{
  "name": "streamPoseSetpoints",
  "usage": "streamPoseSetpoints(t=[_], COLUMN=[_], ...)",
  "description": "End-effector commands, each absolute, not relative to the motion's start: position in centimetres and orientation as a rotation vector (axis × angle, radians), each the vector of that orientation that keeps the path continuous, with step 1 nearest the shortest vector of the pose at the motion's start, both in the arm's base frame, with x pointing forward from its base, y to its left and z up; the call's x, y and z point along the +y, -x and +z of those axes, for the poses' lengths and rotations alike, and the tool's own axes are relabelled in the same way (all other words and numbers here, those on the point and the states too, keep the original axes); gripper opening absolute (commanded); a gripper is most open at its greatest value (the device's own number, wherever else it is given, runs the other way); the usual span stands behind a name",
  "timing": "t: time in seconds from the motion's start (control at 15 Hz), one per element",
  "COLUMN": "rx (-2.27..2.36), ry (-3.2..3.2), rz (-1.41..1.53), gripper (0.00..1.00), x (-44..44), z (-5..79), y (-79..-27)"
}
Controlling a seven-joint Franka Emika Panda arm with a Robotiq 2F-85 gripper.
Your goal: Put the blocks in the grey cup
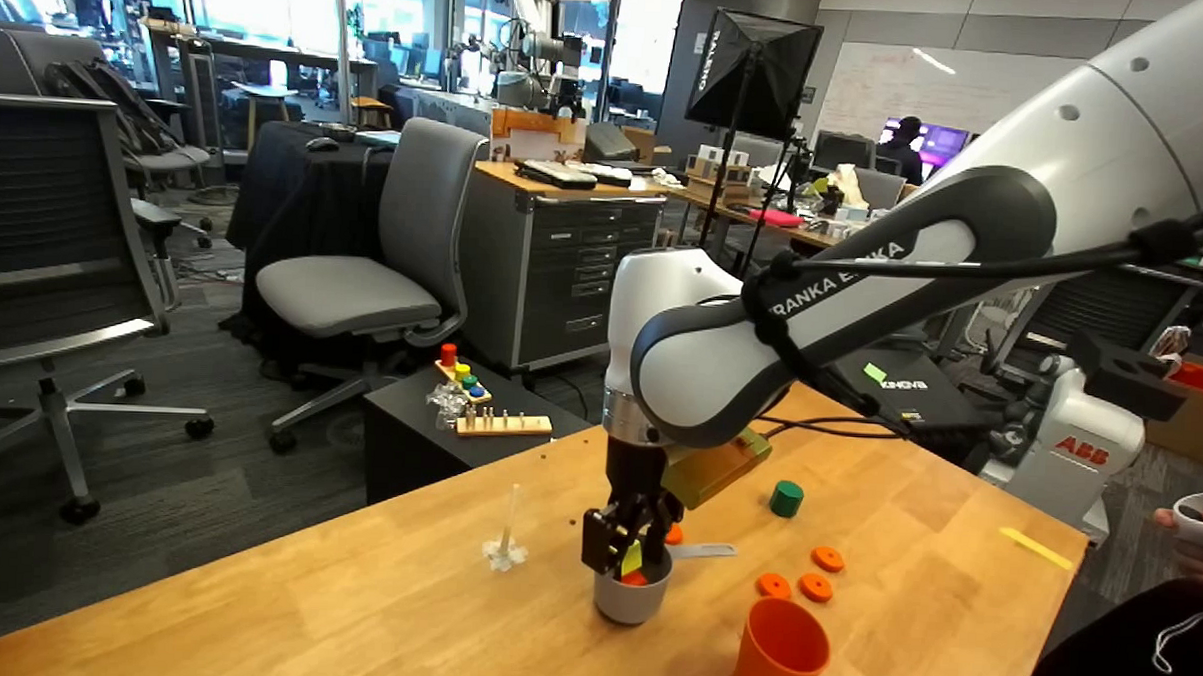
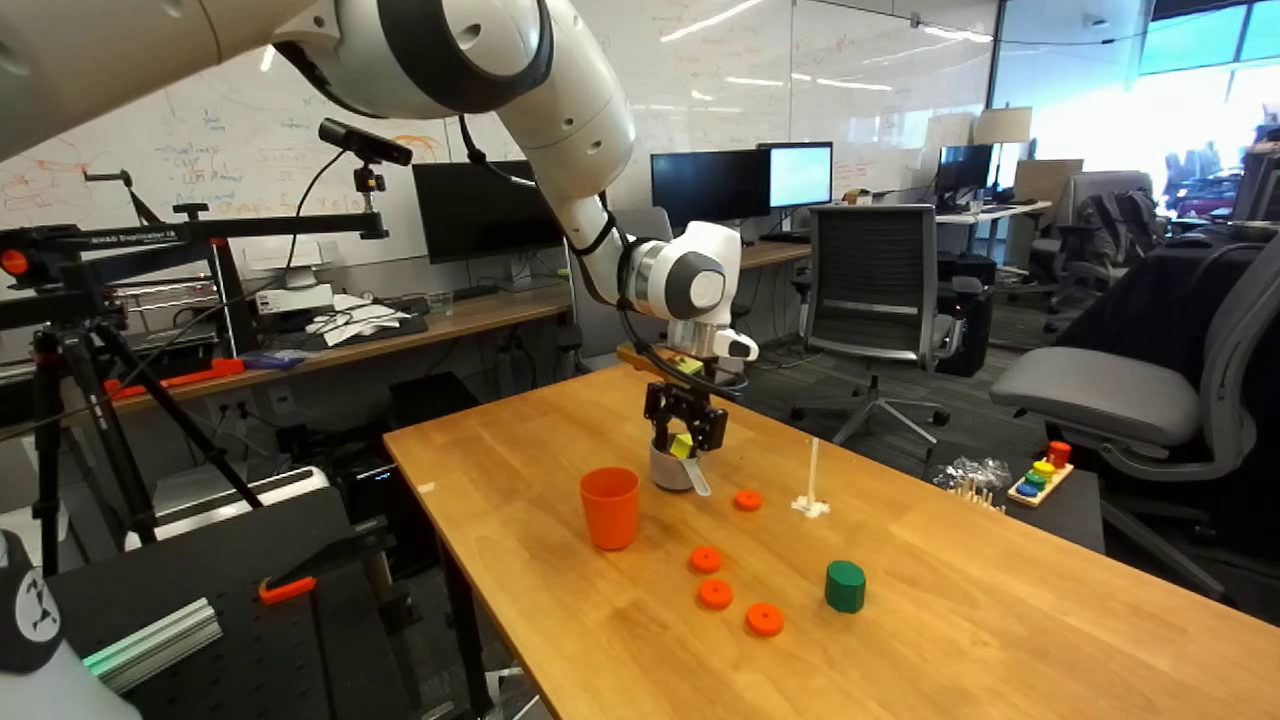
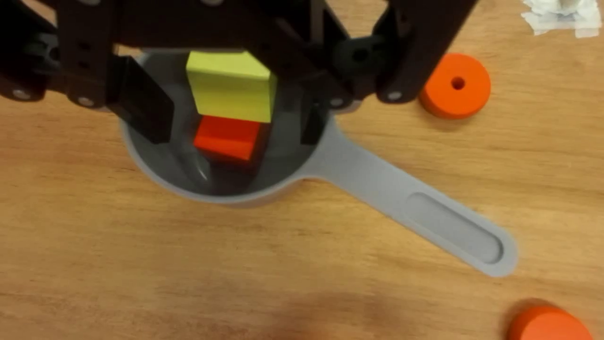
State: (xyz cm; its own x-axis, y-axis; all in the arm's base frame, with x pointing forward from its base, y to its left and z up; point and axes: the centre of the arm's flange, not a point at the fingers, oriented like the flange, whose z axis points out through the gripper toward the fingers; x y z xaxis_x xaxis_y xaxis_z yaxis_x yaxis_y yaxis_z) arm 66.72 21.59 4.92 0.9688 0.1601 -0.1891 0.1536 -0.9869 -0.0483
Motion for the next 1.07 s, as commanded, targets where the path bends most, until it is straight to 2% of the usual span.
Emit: streamPoseSetpoints(t=[0.0,0.2,0.27,0.33,0.53,0.6,0.73,1.0], rx=[-0.255,-0.26,-0.271,-0.276,-0.284,-0.29,-0.299,-0.31], ry=[3.103,3.107,3.111,3.113,3.115,3.117,3.119,3.122], rz=[0.309,0.306,0.299,0.3,0.298,0.297,0.291,0.289], gripper=[0.94,0.94,0.51,0.5,0.24,0.23,0.15,0.14], x=[22.1,22.4,22.5,22.6,22.9,23.0,23.1,23.3], z=[5.5,5.6,5.6,5.6,5.6,5.6,5.7,5.8], y=[-67.0,-66.8,-66.7,-66.6,-66.5,-66.4,-66.3,-66.1])
